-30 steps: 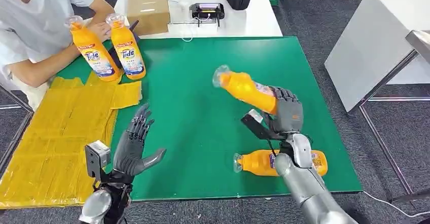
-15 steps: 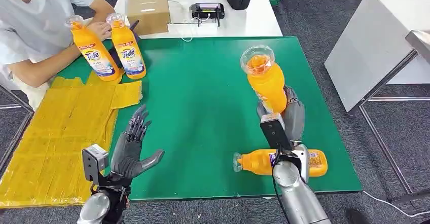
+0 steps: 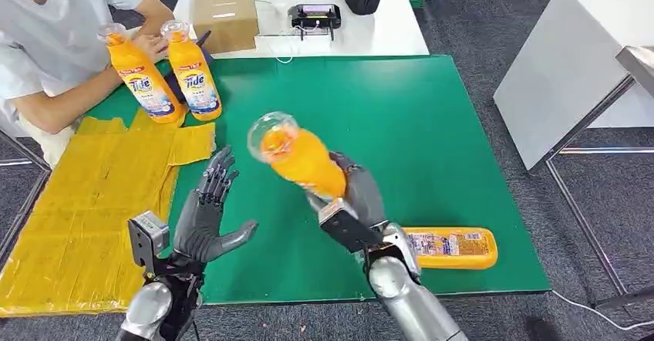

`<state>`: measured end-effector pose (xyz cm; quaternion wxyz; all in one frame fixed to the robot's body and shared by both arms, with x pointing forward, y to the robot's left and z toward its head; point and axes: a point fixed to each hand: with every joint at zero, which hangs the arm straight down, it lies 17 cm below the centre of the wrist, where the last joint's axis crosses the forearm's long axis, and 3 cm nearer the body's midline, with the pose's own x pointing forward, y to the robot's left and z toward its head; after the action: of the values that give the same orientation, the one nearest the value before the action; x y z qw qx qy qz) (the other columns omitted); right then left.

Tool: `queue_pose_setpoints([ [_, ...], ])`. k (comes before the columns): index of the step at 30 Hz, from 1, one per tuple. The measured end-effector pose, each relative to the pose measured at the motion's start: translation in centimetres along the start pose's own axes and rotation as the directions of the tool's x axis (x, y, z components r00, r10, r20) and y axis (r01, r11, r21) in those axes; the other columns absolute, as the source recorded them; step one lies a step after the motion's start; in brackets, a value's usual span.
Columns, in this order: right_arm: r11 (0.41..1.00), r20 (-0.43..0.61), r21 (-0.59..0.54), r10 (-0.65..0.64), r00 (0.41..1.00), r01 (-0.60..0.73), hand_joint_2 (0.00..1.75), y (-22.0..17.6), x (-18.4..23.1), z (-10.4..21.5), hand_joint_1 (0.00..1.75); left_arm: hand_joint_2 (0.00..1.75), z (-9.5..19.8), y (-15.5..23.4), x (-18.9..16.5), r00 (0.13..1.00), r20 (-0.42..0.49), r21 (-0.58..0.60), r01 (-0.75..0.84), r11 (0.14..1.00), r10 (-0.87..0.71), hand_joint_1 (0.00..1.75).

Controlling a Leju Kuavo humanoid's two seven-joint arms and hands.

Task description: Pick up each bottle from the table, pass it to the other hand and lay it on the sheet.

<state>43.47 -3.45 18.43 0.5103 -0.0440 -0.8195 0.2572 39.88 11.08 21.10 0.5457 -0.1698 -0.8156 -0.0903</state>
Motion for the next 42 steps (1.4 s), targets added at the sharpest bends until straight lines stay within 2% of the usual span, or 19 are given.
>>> queue_pose_setpoints([
  [5, 0.989, 0.005, 0.14, 0.048, 0.999, -0.048, 1.75, 4.9, 0.2, 0.3, 1.75, 1.75, -0.4, -1.7, 0.6, 0.999, 0.029, -0.048, 0.03, 0.998, -0.029, 0.0],
  [9, 0.977, 0.007, 0.203, 0.06, 0.998, -0.06, 1.75, 7.3, 0.2, 0.7, 1.75, 1.75, -0.4, -2.4, 0.7, 0.999, 0.033, -0.065, 0.027, 0.998, -0.025, 0.0],
  [19, 0.955, 0.018, 0.282, 0.09, 0.996, -0.091, 1.75, 9.8, 0.1, 1.4, 1.75, 1.75, -0.4, -2.5, 0.6, 0.998, 0.037, -0.066, 0.057, 0.996, -0.054, 0.0],
  [33, 0.945, 0.011, 0.313, 0.098, 0.995, -0.097, 1.75, 10.7, -0.4, 1.7, 1.75, 1.75, -0.2, -2.8, 0.7, 0.997, 0.048, -0.078, 0.07, 0.994, -0.067, 0.0],
  [34, 0.944, 0.011, 0.317, 0.098, 0.995, -0.096, 1.75, 10.8, -0.4, 1.8, 1.75, 1.75, -0.2, -2.8, 0.7, 0.997, 0.051, -0.078, 0.07, 0.994, -0.066, 1.75],
  [42, 0.941, 0.005, 0.326, 0.098, 0.995, -0.095, 1.75, 11.1, -0.6, 1.9, 1.75, 1.75, -0.2, -2.8, 0.8, 0.999, 0.047, -0.075, 0.025, 0.997, -0.021, 1.75],
])
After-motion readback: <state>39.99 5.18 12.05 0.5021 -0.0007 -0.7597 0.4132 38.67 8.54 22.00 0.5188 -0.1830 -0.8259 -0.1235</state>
